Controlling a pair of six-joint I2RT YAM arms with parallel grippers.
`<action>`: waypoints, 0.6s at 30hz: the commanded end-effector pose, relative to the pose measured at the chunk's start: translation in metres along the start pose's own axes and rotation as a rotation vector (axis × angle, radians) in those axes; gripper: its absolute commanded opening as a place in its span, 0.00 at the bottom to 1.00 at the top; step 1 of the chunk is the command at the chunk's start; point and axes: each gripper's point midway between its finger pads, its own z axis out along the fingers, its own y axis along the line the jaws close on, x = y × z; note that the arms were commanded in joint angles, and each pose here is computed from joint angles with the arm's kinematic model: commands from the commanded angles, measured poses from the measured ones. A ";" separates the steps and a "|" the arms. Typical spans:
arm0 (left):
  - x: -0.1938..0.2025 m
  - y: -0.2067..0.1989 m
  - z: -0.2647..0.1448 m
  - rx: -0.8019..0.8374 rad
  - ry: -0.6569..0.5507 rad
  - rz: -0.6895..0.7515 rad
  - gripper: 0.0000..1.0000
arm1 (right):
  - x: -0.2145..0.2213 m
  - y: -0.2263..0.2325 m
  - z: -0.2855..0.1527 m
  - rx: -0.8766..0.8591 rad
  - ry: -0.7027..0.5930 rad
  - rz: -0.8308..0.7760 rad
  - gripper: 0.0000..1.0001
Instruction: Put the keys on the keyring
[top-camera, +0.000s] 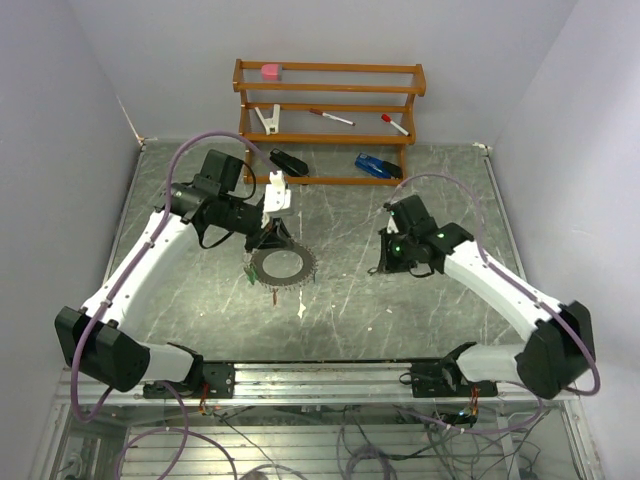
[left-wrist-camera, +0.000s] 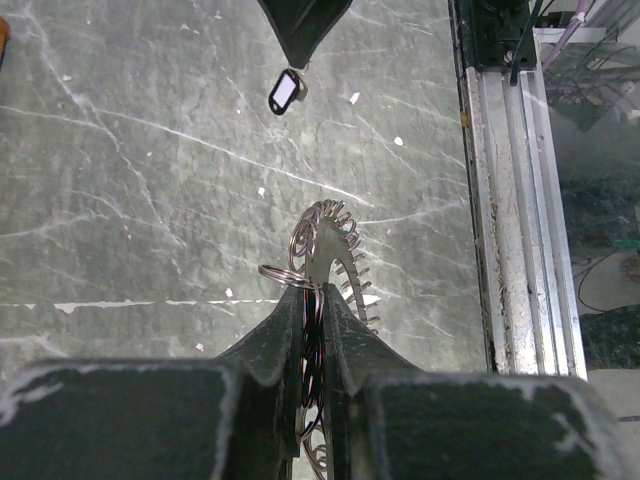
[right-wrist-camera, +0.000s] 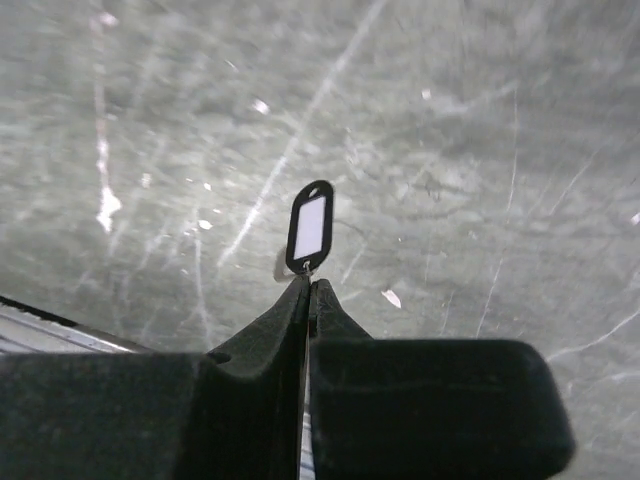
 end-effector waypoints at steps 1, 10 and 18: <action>-0.018 0.002 -0.005 0.006 -0.031 0.014 0.07 | -0.047 0.018 -0.040 -0.093 -0.218 -0.128 0.00; -0.032 0.005 -0.007 -0.006 -0.049 0.025 0.07 | -0.094 0.064 -0.130 -0.320 -0.554 -0.310 0.00; -0.039 0.003 -0.008 0.009 -0.059 0.039 0.07 | -0.102 0.112 -0.170 -0.570 -0.620 -0.372 0.00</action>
